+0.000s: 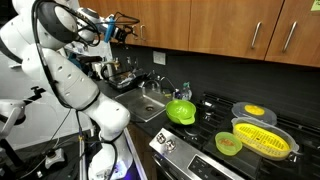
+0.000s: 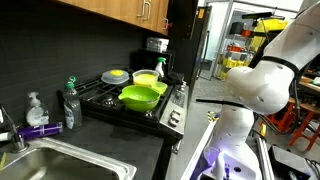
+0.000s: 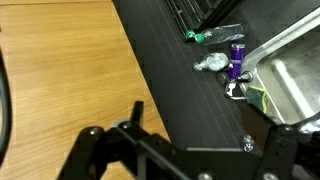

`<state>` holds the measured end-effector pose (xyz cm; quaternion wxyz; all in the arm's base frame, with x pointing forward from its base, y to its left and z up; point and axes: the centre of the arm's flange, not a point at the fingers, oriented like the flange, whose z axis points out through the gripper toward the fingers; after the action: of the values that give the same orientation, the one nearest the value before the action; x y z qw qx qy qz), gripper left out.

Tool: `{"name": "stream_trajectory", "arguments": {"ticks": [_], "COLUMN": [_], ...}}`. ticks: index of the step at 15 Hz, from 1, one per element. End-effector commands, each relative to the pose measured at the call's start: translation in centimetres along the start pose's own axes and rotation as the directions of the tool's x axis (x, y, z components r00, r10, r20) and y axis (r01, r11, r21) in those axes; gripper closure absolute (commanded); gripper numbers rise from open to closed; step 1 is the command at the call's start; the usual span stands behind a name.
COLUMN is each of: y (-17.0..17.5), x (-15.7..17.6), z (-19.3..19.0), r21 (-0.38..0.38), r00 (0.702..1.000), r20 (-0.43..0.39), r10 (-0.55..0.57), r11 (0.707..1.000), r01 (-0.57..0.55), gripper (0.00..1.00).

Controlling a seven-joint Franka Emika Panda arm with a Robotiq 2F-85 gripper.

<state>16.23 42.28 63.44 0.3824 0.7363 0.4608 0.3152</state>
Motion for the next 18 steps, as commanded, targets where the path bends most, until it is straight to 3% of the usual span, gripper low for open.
{"name": "stream_trajectory", "arguments": {"ticks": [1,10,18], "y": [0.0,-0.1,-0.5], "x": [0.0,1.2,8.4], "z": [0.0,-0.2,-2.7], "r21": [0.0,-0.001,-0.024], "r00": [1.0,1.0,0.975], "r20": [0.0,-0.022,-0.153], "r10": [0.0,-0.021,-0.159], "r11": [1.0,1.0,0.987], "r01": [0.0,0.021,0.157], "gripper": [0.0,0.0,0.0]}}
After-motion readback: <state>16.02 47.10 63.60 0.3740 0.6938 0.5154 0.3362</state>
